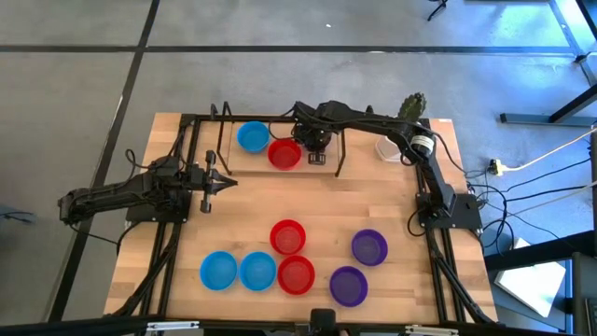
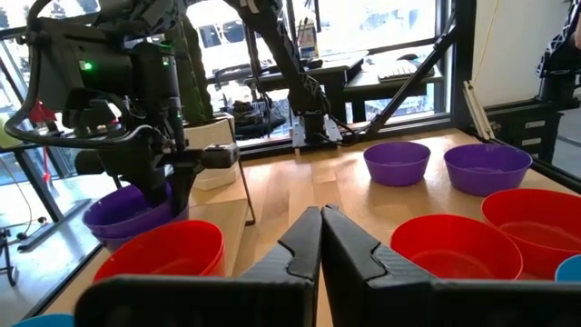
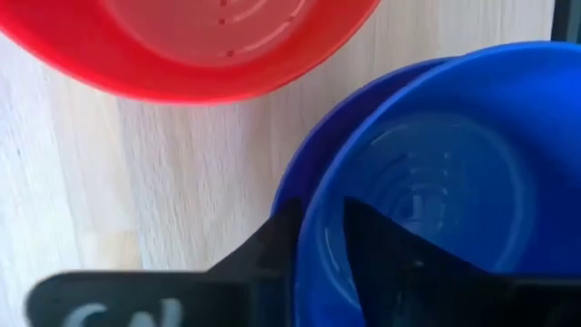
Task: Pick & Place Mini bowls
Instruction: Stack the violet bowl on top of the violet bowl on the shelf, then stack the blue bowl on top of the blue bowls on the shelf
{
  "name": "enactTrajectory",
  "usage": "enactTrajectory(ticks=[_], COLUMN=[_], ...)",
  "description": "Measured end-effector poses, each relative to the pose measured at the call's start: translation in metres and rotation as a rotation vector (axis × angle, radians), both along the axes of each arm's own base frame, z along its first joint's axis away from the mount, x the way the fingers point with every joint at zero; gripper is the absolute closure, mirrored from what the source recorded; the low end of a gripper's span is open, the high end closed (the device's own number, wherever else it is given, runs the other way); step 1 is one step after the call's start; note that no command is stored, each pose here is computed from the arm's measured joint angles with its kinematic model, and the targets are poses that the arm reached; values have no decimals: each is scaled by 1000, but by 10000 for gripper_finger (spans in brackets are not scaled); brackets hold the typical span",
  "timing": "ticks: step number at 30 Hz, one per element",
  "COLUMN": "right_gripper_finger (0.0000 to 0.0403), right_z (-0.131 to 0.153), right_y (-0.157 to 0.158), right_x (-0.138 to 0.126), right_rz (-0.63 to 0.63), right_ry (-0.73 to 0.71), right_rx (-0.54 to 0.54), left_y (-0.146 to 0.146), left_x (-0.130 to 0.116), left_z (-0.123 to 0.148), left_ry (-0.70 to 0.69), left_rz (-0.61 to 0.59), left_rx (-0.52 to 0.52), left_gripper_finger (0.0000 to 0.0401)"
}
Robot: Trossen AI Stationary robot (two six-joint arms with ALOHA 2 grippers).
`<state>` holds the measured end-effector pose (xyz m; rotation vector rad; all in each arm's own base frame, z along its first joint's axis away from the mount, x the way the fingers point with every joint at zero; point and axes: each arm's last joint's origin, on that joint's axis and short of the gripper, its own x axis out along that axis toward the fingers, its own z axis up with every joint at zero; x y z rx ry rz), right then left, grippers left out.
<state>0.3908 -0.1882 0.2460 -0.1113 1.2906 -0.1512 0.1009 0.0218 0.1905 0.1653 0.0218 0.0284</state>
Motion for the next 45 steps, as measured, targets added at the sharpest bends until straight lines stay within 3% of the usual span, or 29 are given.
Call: enactTrajectory(ticks=[10,27,33,37,40,45], right_gripper_finger=[267,260,260,274,314,393], right_z=[13,40,60,76,97,167], right_y=[-1,19,29,48,77,127], right_x=[1,-2,4,12,19,5], right_rz=[-35,-27,-56,14,145,389], right_ry=[-23,68,28,-16,-135,-551], right_rx=[-8,-20,-110,-172,-200,-105], left_y=[0,0,0,0,0,0], left_x=[0,0,0,0,0,0], left_z=[0,0,0,0,-1,-1], left_ry=[0,0,0,0,6,8], left_rz=[0,0,0,-1,-1,-1], left_rx=[0,0,0,0,-2,-3], left_gripper_finger=[391,391,393,395,392,391])
